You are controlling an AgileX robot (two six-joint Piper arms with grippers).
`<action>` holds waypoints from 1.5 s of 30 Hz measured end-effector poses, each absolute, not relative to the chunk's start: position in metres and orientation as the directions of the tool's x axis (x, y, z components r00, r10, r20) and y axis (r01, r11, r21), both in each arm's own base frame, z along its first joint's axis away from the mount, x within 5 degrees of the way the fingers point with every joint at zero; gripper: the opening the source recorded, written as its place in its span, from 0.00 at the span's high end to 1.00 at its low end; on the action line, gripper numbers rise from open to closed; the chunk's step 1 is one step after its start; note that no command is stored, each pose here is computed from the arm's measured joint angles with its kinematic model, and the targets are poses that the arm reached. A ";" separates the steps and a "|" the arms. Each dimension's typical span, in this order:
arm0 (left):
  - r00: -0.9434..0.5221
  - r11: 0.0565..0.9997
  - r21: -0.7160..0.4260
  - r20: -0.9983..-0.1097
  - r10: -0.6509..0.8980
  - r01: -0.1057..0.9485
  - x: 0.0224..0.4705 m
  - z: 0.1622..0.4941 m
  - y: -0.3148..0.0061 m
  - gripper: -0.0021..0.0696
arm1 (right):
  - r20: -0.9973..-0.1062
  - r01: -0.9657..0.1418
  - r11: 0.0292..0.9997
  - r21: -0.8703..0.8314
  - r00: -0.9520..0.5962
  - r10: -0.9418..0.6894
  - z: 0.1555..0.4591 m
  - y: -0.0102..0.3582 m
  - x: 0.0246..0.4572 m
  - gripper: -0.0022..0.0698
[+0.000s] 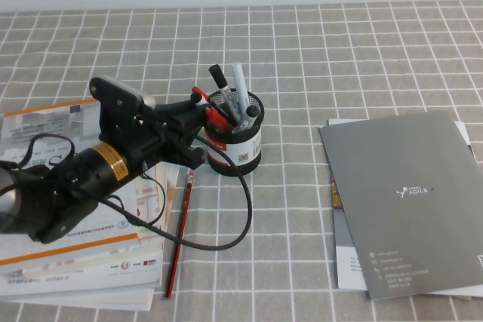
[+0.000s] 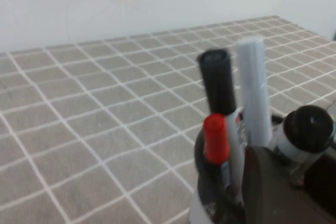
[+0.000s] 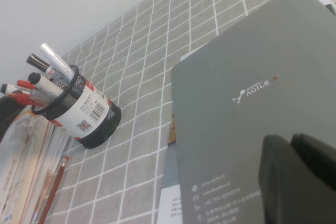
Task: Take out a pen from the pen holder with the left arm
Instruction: 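Take a marker out of the pen holder and lay it on the table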
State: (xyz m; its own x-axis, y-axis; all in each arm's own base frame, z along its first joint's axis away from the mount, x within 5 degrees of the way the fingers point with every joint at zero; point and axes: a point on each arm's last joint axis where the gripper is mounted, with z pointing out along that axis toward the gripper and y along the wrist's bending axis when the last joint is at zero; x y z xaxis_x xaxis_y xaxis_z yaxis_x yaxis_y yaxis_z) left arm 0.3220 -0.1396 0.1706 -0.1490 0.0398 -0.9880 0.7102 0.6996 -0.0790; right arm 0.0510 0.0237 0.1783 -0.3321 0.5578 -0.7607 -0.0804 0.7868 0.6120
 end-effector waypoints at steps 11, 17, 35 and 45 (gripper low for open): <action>-0.042 0.685 0.026 -0.996 0.082 0.728 0.311 0.213 -0.137 0.82 | -0.761 -0.080 0.787 0.612 -0.332 0.558 0.178 0.024 0.051 0.99; 0.026 0.694 0.140 -0.985 0.172 0.706 0.295 0.249 -0.132 0.82 | -0.761 -0.080 0.787 0.612 -0.332 0.558 0.178 0.024 0.051 0.99; -0.110 0.784 -0.023 -0.992 0.058 0.621 0.230 0.342 -0.103 0.82 | -0.761 -0.080 0.787 0.612 -0.332 0.558 0.178 0.024 0.051 0.99; -0.096 0.742 -0.036 -0.995 0.038 0.669 0.226 0.352 -0.116 0.82 | -0.761 -0.080 0.787 0.612 -0.332 0.558 0.178 0.024 0.051 0.99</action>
State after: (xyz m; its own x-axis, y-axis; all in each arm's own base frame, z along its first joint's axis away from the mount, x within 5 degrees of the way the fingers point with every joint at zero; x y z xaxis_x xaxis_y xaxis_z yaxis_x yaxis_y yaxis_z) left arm 0.2259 -0.1162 0.3515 -0.0962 0.0382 -0.9946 0.6689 0.7425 -0.0362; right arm 0.0510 0.0237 0.1783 -0.3321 0.5578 -0.7607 -0.0804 0.7868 0.6120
